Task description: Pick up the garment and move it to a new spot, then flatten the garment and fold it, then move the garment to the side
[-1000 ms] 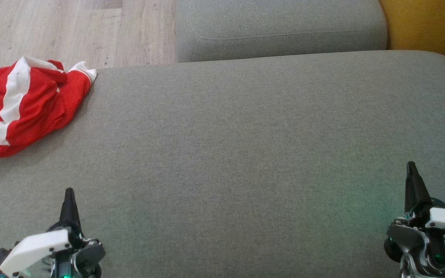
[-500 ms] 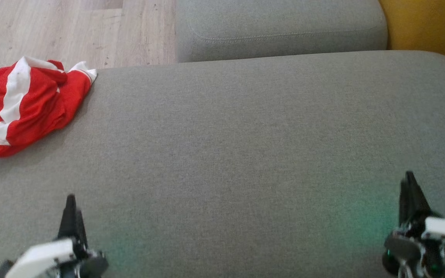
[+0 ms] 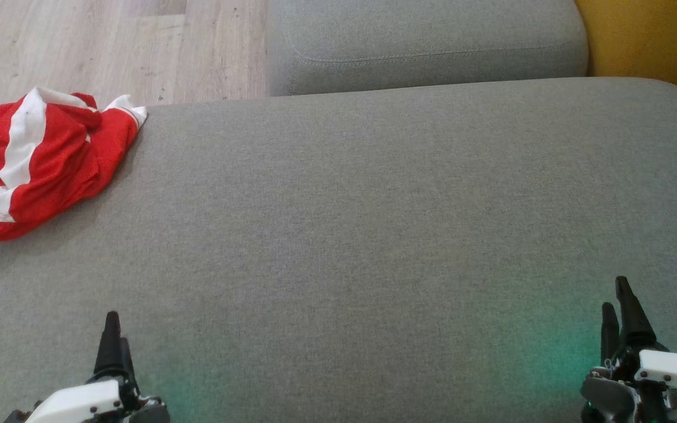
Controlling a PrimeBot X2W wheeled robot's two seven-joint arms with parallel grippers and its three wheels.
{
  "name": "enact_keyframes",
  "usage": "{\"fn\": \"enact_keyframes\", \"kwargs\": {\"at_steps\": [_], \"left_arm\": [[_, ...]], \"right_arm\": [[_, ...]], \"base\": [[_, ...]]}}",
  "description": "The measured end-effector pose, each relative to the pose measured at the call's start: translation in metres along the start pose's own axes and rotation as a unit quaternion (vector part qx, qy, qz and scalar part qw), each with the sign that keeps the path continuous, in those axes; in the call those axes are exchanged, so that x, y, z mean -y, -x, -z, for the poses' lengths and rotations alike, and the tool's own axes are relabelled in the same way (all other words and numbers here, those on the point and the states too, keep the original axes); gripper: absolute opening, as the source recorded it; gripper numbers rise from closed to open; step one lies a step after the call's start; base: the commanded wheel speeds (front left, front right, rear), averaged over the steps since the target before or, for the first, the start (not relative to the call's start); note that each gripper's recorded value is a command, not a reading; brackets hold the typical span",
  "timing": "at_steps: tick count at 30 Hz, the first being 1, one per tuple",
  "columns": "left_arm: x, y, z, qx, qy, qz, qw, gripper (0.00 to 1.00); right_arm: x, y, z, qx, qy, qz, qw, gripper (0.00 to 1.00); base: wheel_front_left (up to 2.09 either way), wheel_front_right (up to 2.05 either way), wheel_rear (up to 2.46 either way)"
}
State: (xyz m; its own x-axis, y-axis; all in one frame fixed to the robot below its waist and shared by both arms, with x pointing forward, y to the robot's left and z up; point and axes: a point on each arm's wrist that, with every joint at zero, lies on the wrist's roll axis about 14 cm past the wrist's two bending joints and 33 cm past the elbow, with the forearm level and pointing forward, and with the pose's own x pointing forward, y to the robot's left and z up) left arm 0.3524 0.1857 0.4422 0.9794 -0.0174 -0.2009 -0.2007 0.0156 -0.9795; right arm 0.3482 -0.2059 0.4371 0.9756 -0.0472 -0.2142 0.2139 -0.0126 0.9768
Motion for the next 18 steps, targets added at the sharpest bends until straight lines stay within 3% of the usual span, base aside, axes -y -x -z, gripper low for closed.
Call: {"fn": "enact_keyframes", "kwargs": {"at_steps": [18], "left_arm": [[0.022, -0.003, 0.012, -0.005, -0.104, 0.021, 0.994, 1.00]], "right_arm": [[-0.016, -0.002, 0.002, 0.007, 0.109, -0.022, 0.994, 1.00]], "base": [[0.00, 0.00, 0.00]]}}
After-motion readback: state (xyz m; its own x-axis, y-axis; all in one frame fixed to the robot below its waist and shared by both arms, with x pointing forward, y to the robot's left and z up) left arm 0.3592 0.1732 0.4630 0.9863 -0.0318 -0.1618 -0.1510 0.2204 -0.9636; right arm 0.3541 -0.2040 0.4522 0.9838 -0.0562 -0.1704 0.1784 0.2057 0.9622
